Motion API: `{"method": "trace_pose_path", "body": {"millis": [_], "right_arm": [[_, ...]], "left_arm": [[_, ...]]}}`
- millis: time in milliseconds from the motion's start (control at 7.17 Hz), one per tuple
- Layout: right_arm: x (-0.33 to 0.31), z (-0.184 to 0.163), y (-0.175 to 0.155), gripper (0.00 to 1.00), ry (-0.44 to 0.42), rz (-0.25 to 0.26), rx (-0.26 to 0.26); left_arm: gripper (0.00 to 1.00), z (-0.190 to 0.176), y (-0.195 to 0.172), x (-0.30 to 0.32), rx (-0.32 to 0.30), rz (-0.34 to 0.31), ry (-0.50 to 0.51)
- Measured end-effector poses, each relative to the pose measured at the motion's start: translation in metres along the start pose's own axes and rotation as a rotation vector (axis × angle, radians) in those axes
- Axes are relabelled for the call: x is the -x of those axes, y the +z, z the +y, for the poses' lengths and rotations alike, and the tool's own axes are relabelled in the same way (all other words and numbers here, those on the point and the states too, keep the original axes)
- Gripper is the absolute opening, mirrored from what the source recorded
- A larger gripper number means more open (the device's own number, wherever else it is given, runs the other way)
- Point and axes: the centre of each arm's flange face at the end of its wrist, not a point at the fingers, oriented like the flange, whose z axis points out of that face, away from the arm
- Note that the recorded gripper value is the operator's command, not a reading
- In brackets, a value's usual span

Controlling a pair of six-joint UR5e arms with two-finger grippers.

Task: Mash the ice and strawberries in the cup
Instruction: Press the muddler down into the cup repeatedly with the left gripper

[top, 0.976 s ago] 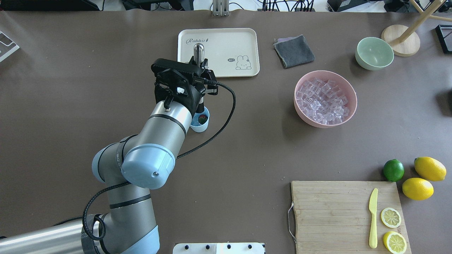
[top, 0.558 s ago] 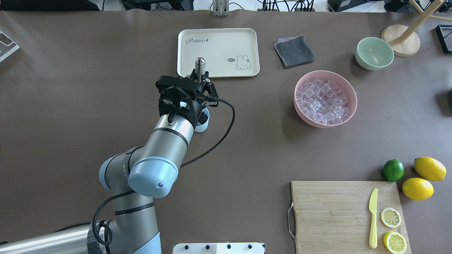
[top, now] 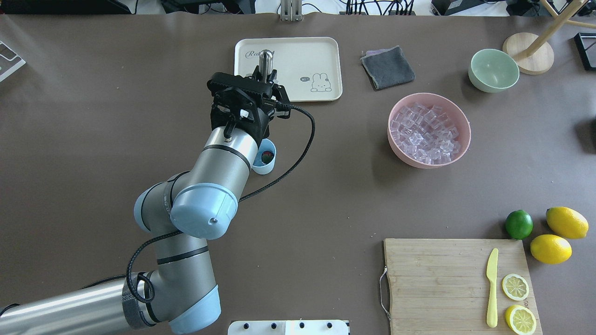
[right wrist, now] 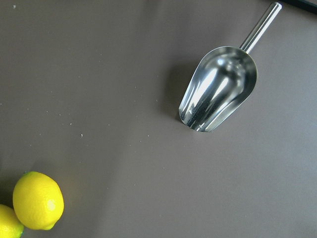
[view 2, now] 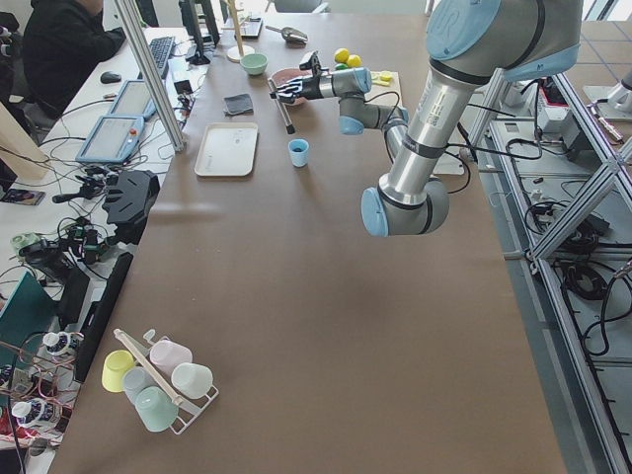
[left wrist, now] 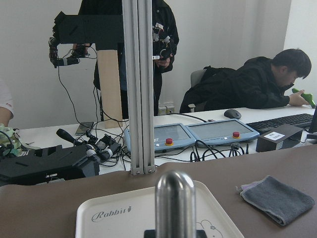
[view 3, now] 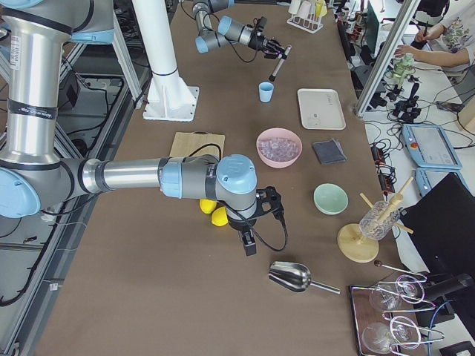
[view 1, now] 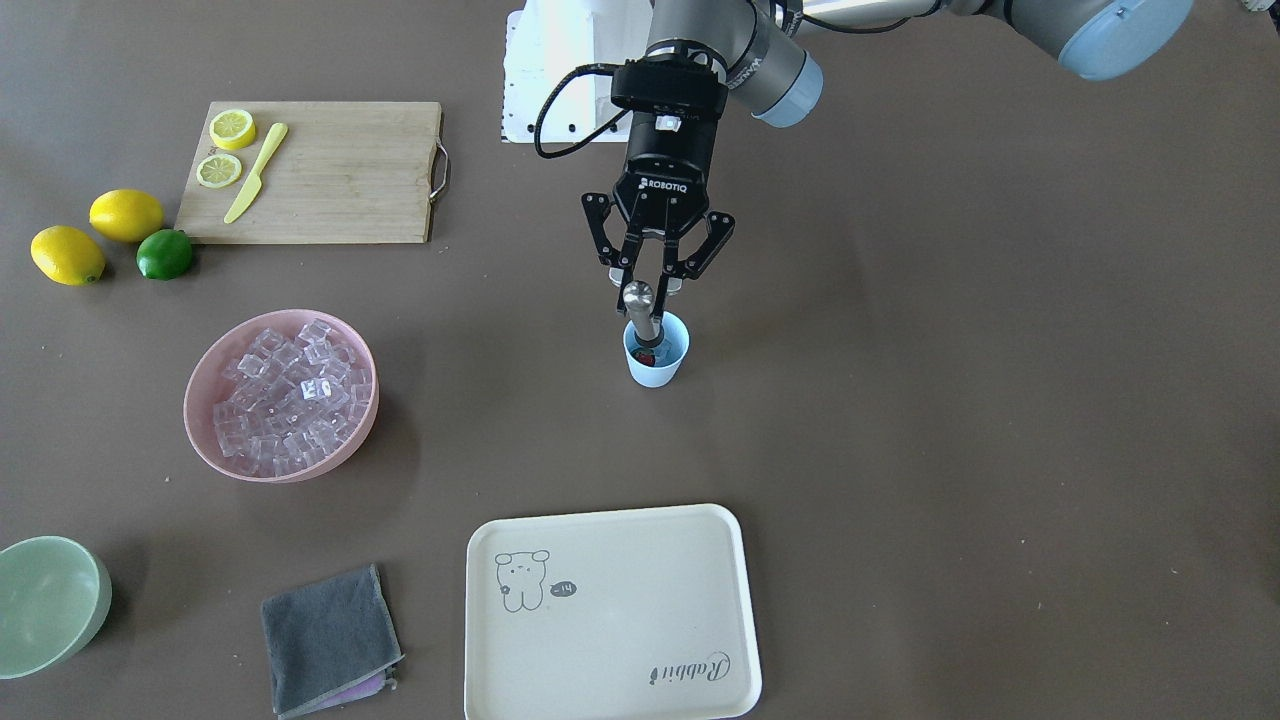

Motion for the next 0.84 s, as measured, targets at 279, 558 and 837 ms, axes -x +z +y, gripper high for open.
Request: {"method": "trace_pose_path", "body": {"millis": [279, 558, 837], "right_arm": [[0.0, -0.002, -0.001, 0.98, -0.002, 0.003, -0.002], [0.0, -0.003, -0.001, 0.98, -0.003, 0.003, -0.002], [-0.001, -0.002, 0.0, 0.98, -0.001, 0.003, 0.0]], "left_arm": [[0.0, 0.016, 0.007, 0.004, 0.024, -0.007, 0.018], [0.0, 0.027, 0.01, 0.005, 0.041, -0.009, 0.028], [0.0, 0.038, 0.01, 0.002, 0.054, -0.006, 0.036]]}}
